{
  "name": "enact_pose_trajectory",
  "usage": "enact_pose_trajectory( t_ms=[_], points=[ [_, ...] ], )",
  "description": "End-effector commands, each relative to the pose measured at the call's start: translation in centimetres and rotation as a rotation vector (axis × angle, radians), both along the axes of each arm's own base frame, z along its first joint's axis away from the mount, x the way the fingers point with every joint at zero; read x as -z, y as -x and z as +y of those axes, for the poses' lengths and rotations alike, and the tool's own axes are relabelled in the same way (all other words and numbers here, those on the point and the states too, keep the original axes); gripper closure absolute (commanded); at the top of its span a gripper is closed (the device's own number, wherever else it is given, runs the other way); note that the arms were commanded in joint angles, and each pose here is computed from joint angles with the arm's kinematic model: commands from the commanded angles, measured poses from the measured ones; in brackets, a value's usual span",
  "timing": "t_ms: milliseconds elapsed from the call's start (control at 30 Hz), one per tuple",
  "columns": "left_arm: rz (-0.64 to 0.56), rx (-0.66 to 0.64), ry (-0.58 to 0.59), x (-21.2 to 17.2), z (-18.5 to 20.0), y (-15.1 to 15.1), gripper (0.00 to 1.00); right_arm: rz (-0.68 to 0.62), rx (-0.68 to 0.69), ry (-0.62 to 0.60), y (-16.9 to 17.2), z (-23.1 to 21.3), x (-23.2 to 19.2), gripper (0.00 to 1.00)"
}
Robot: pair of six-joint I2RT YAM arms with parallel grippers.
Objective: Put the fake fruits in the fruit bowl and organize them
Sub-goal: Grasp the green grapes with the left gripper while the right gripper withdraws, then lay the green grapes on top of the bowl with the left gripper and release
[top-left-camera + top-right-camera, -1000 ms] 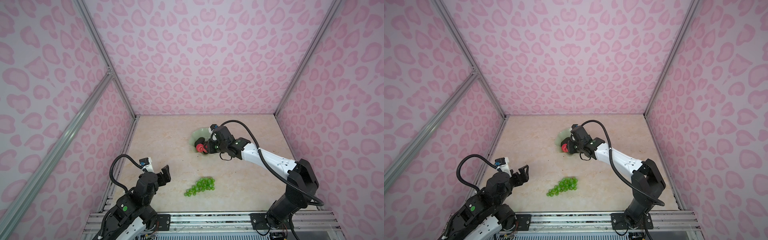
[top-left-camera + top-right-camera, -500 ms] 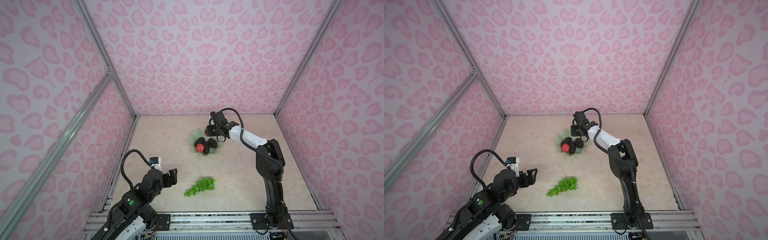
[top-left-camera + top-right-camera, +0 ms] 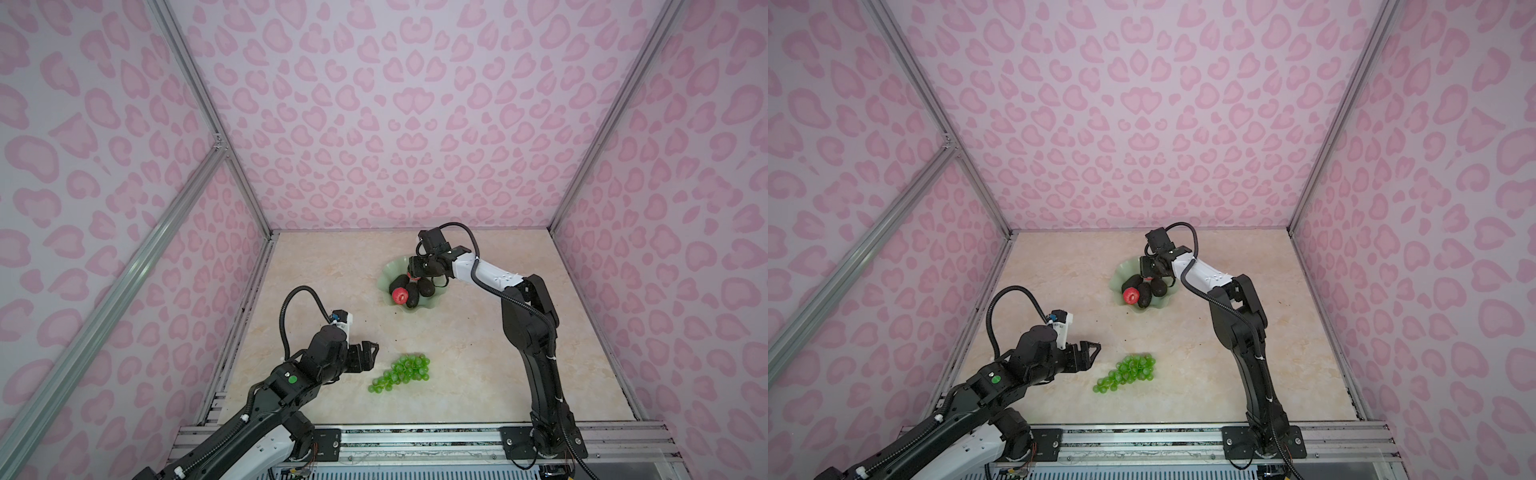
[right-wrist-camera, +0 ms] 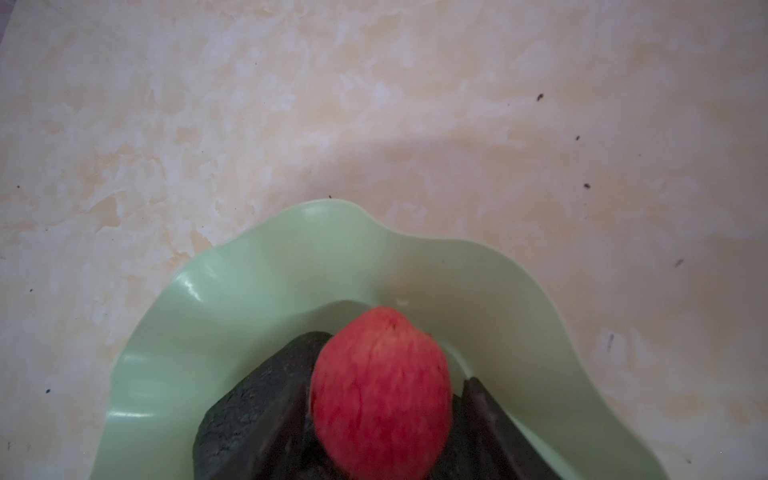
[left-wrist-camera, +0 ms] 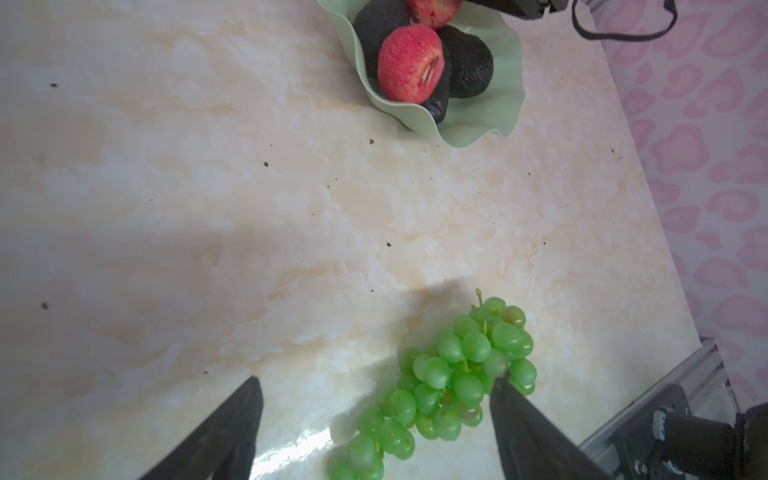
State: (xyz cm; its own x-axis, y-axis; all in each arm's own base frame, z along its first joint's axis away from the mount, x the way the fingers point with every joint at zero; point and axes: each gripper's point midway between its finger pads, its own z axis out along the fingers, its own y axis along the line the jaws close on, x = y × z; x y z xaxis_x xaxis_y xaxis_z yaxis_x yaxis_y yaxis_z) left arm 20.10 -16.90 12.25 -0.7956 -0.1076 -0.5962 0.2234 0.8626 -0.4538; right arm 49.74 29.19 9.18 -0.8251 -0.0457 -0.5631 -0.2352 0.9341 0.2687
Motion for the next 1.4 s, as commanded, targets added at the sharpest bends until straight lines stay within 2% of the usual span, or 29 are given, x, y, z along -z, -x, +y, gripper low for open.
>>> enact_pose_trajectory(
  t_ms=[0, 133, 200, 533, 800, 900, 1067, 1167, 1367],
  points=[
    [-0.078, 0.102, 0.004, -1.5, -2.4, -0.4, 0.13, -0.054, 0.002, -0.058, 0.2, -0.1, -3.3, 0.33],
    [-0.091, 0.187, -0.071, -0.8, -4.6, -0.3, 0.13, -0.168, 0.010, -0.126, 1.7, -1.3, -8.7, 0.19],
    [-0.083, 0.226, -0.103, -0.1, -5.7, -0.3, 0.13, -0.204, 0.018, -0.138, 3.0, -2.3, -10.6, 0.16],
    [-0.073, 0.405, -0.176, 2.7, -11.2, 0.9, 0.13, -0.189, 0.087, -0.114, 9.1, -7.7, -10.7, 0.14],
    [0.011, 0.453, -0.258, 6.9, -12.9, 1.7, 0.14, -0.197, 0.111, -0.125, 9.8, -9.1, -11.3, 0.14],
    [0.043, 0.442, -0.278, 8.1, -12.9, 1.8, 0.18, -0.201, 0.110, -0.128, 9.6, -9.1, -11.6, 0.14],
    [0.046, 0.405, -0.293, 8.4, -12.5, 1.5, 0.42, -0.203, 0.115, -0.129, 9.6, -9.4, -11.7, 0.14],
    [0.026, 0.393, -0.286, 7.7, -12.4, 1.3, 0.50, -0.201, 0.126, -0.130, 9.7, -9.7, -11.5, 0.14],
    [-0.076, 0.364, -0.229, 3.5, -12.3, 0.5, 0.53, -0.204, 0.144, -0.157, 9.6, -10.2, -11.7, 0.15]
  ],
)
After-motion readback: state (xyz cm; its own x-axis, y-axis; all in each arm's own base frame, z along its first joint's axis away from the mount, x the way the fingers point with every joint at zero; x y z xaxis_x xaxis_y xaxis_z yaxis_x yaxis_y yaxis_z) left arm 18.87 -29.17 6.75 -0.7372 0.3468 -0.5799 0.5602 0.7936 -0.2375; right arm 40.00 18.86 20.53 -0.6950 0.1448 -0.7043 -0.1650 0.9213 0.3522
